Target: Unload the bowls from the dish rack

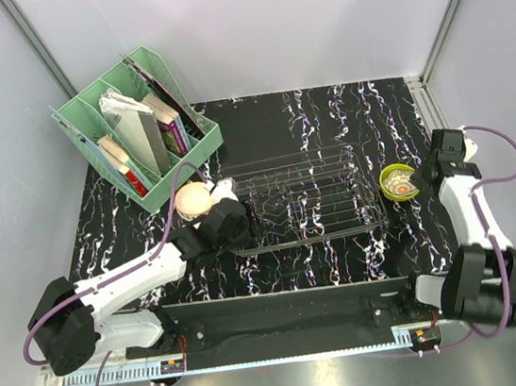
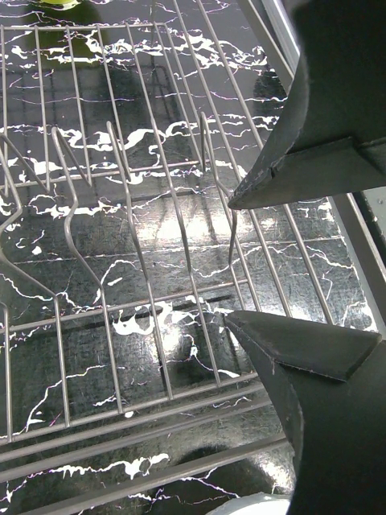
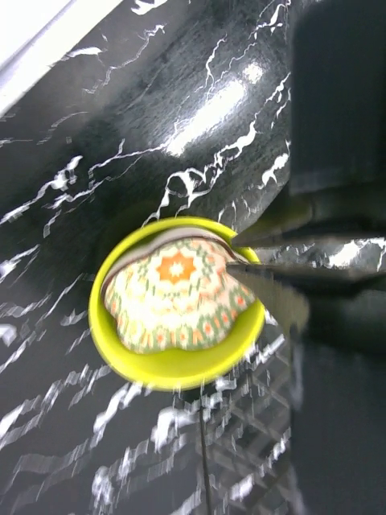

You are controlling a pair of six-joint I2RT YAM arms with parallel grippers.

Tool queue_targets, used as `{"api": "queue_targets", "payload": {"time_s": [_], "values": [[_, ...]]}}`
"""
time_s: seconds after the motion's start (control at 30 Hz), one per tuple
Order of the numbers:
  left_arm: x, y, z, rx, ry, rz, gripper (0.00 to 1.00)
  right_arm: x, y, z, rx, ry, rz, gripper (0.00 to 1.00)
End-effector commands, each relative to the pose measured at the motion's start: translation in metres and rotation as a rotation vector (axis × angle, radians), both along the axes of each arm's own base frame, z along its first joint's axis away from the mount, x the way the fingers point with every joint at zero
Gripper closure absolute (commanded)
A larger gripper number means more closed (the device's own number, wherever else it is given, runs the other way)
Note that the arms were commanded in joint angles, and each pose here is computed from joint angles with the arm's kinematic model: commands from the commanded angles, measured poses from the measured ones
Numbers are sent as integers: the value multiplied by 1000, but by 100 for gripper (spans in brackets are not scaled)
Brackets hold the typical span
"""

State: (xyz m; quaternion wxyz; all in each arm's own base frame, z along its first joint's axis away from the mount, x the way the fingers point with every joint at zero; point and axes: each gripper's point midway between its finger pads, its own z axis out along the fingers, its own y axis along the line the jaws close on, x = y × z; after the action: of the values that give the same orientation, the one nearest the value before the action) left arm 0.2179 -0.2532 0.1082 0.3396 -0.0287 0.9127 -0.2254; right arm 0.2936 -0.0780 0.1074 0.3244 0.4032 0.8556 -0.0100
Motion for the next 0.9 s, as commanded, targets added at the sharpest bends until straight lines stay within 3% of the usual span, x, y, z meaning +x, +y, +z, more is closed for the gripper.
{"api": "queue_targets", "payload": {"time_s": [0.0, 0.87], "values": [[1, -3, -2, -7, -5, -5, 42, 1, -2, 37, -35, -108, -11, 85], [1, 2, -9, 18, -6, 1, 42, 17, -18, -20, -47, 75, -30, 85]]}}
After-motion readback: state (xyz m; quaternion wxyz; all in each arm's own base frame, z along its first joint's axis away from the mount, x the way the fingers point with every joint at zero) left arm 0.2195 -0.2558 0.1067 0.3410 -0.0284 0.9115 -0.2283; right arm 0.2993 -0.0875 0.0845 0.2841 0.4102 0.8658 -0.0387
